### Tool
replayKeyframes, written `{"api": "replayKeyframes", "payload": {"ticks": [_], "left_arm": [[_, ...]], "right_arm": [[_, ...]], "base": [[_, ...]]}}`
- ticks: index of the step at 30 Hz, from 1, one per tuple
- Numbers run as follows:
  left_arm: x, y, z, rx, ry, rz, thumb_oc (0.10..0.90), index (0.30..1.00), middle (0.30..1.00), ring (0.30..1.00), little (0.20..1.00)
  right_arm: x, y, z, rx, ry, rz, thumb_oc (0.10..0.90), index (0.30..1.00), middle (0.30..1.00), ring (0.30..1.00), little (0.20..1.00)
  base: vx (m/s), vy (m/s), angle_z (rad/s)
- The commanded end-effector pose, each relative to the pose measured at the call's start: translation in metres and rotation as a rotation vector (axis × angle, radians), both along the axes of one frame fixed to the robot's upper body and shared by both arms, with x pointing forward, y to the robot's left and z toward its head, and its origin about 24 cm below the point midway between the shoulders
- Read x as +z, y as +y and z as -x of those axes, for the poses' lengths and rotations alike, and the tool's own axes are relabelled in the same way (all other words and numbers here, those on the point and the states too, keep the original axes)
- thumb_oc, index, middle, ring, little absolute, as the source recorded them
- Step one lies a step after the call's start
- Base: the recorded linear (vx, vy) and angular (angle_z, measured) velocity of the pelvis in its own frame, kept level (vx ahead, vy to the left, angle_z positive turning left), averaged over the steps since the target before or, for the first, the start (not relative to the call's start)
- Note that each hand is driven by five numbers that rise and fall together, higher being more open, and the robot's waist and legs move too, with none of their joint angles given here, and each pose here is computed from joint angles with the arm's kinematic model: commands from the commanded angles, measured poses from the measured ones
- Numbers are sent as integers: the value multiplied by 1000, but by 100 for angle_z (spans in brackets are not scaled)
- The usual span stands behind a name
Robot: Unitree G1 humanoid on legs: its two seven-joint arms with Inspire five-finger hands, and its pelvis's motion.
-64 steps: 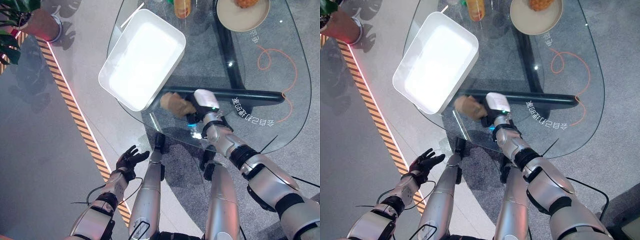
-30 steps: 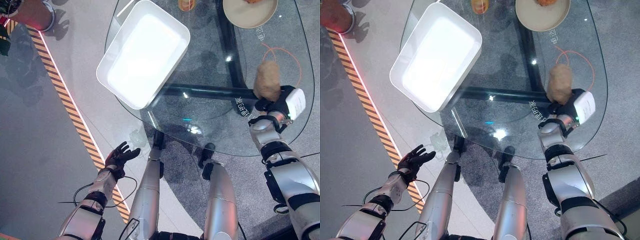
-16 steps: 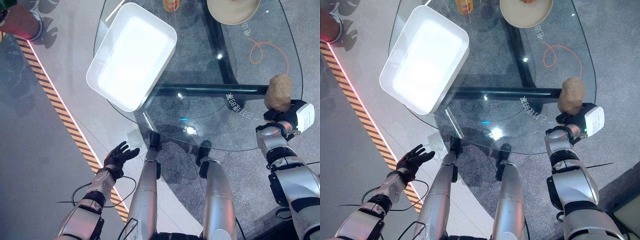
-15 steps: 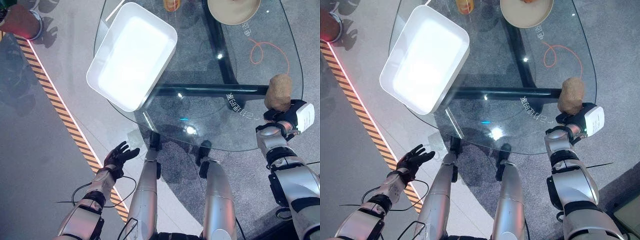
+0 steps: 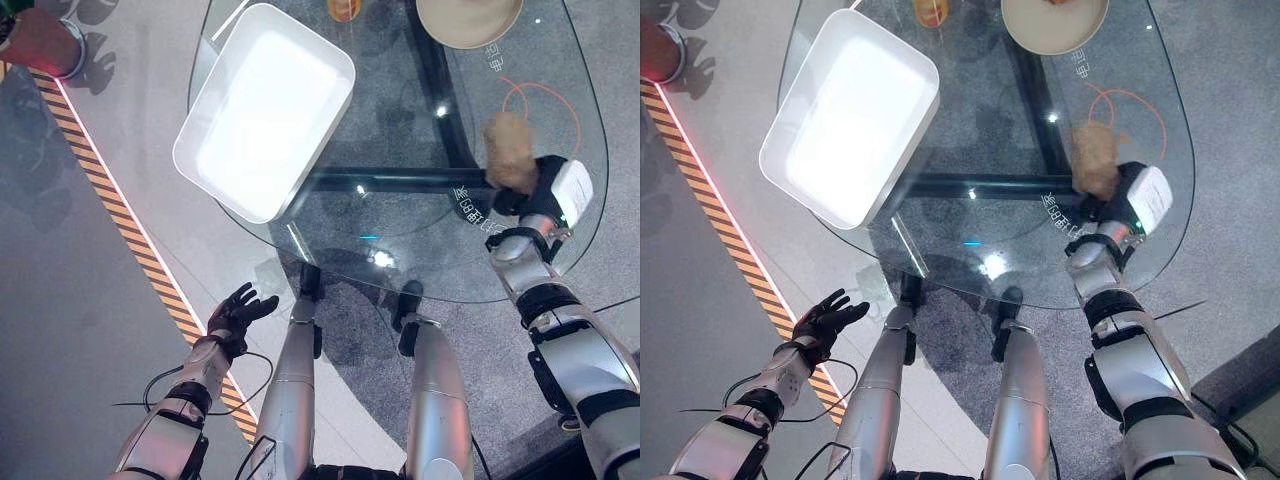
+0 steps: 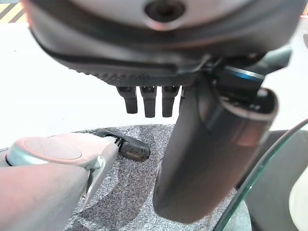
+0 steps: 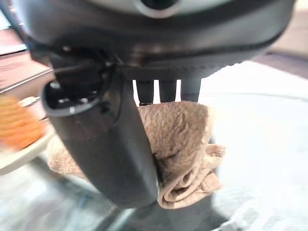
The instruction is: Wipe the table with a cloth and put it in the basket.
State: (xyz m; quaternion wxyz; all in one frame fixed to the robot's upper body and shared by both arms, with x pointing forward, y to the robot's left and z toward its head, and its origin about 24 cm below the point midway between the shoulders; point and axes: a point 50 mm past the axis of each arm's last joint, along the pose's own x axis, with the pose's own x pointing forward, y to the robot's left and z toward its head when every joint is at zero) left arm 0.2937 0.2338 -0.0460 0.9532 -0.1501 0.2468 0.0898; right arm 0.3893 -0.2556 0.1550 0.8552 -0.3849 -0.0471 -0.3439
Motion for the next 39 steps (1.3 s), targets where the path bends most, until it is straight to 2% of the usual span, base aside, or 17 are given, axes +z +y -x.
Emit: {"api": "replayKeyframes", "payload": {"ticks": [1,14,21,31,39], "left_arm": [[-4,4,5,52,6,-6,800,900,900,900,900],[-5,-8,3,28,-1,-9,800,900,900,900,900],[-6,-13,4,35,-3,-8,800,900,900,900,900],[-10,-19,6,32,-8,5,800,900,900,900,900],[-10,-21,7,32,-7,6,800,900,900,900,900]], "right_arm": [[62,9,-6,76,-194,157,100,300,300,300,200],[68,59,-14,279,-129,316,100,300,300,300,200],[67,108,-9,486,-125,411,100,300,300,300,200],[55,160,5,720,-82,495,100,300,300,300,200],[43,171,11,776,-46,500,100,300,300,300,200]], "base": [[0,0,0],[0,0,0],[0,0,0],[0,0,0],[0,0,0]]}}
